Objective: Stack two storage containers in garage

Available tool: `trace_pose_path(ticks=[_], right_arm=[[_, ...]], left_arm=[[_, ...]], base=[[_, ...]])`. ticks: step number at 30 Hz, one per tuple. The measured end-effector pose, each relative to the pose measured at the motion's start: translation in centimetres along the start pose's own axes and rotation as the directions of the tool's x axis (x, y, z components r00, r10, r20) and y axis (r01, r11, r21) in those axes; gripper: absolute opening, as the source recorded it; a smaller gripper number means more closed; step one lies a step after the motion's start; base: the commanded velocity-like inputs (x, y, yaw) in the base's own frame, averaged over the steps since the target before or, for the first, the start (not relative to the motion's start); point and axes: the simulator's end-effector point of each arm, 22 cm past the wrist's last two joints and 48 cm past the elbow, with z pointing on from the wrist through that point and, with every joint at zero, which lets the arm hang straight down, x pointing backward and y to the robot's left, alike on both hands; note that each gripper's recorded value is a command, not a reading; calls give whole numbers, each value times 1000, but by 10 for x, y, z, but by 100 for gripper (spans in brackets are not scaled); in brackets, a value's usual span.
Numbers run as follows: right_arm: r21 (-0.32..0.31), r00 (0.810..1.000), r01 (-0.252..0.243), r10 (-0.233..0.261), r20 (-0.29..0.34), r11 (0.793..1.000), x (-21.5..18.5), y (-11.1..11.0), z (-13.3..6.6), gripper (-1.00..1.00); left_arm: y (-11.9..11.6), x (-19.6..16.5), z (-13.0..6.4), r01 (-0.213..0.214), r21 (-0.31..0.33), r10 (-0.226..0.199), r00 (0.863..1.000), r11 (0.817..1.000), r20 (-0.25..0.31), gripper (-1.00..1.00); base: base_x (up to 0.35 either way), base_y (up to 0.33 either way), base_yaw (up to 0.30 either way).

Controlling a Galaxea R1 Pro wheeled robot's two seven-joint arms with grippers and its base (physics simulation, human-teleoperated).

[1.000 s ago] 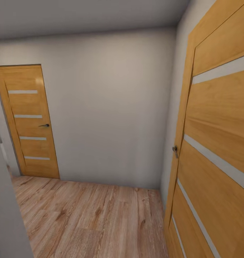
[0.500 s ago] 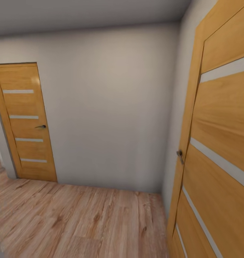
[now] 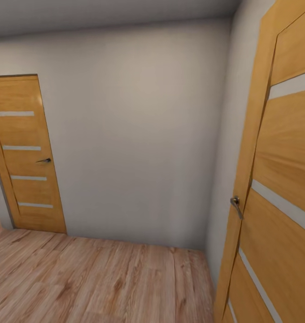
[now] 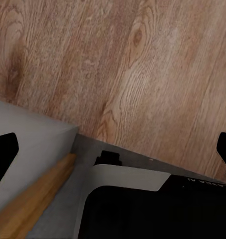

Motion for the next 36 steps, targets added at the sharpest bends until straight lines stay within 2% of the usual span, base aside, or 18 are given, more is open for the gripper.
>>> trace_pose_path(ticks=[11, 36], right_arm=[[3, 1000, 5, -5, 3, 1000, -1, -3, 0, 100], [3, 1000, 5, -5, 4, 1000, -1, -2, 0, 100]], left_arm=[[1, 0, 0, 6, -1, -6, 1000, 1000, 2, 100], [1, 1, 0, 7, -1, -7, 1000, 1000, -1, 100]], base=[[25, 0, 0], [311, 0, 0]])
